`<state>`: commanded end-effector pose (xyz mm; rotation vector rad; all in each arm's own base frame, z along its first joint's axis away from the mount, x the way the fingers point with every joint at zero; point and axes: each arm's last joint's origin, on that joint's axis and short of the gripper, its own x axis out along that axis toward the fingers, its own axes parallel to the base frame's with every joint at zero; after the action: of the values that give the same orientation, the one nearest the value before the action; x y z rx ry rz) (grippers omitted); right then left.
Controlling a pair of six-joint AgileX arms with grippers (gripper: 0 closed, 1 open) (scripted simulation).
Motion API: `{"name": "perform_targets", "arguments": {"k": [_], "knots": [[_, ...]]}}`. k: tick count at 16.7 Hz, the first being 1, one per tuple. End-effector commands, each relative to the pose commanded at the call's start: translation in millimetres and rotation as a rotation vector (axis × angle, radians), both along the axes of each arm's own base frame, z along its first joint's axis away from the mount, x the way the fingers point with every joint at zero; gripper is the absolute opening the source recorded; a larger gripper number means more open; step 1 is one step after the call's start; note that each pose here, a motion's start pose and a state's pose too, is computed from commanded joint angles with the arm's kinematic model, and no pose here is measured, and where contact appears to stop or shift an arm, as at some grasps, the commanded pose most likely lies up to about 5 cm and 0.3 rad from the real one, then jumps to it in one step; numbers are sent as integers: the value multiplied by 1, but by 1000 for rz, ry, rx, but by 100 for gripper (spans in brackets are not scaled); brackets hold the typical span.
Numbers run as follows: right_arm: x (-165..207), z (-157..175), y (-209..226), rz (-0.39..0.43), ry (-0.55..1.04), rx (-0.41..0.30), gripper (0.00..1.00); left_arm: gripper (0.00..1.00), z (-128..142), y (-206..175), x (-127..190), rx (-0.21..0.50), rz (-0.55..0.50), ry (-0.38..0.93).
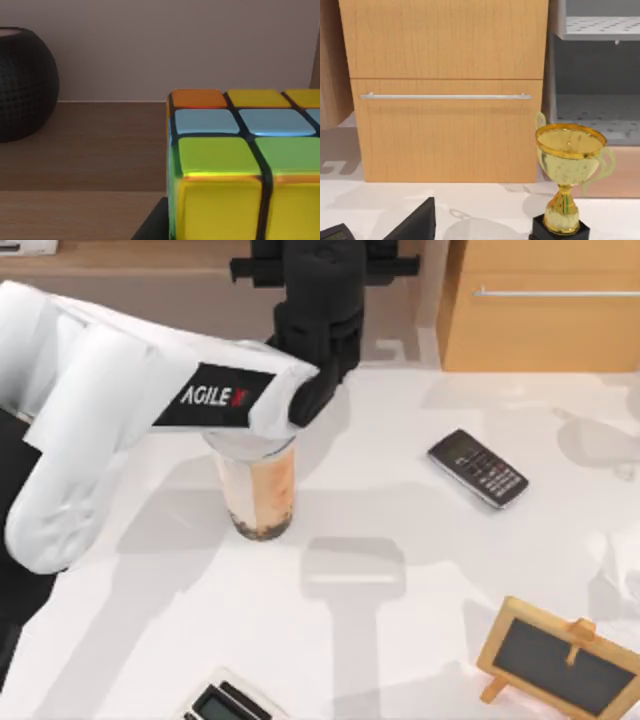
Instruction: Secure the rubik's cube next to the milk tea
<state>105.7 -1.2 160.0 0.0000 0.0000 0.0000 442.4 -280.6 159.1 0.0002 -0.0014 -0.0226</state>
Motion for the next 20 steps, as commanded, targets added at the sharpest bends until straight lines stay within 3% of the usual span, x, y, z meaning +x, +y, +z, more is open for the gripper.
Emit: {"name": "perform_targets", "arguments": {"k": [6, 12, 16, 20], "knots": [[0, 0, 0, 0, 0, 0, 100, 0, 5, 2, 1, 8, 4, -1], [0, 0, 0, 0, 0, 0, 100, 0, 72, 28, -4, 143, 45, 75], [0, 0, 0, 0, 0, 0, 100, 0, 114, 74, -10, 247, 61, 267], [0, 0, 0, 0, 0, 0, 100, 0, 119, 134, -25, 293, 31, 632]]}}
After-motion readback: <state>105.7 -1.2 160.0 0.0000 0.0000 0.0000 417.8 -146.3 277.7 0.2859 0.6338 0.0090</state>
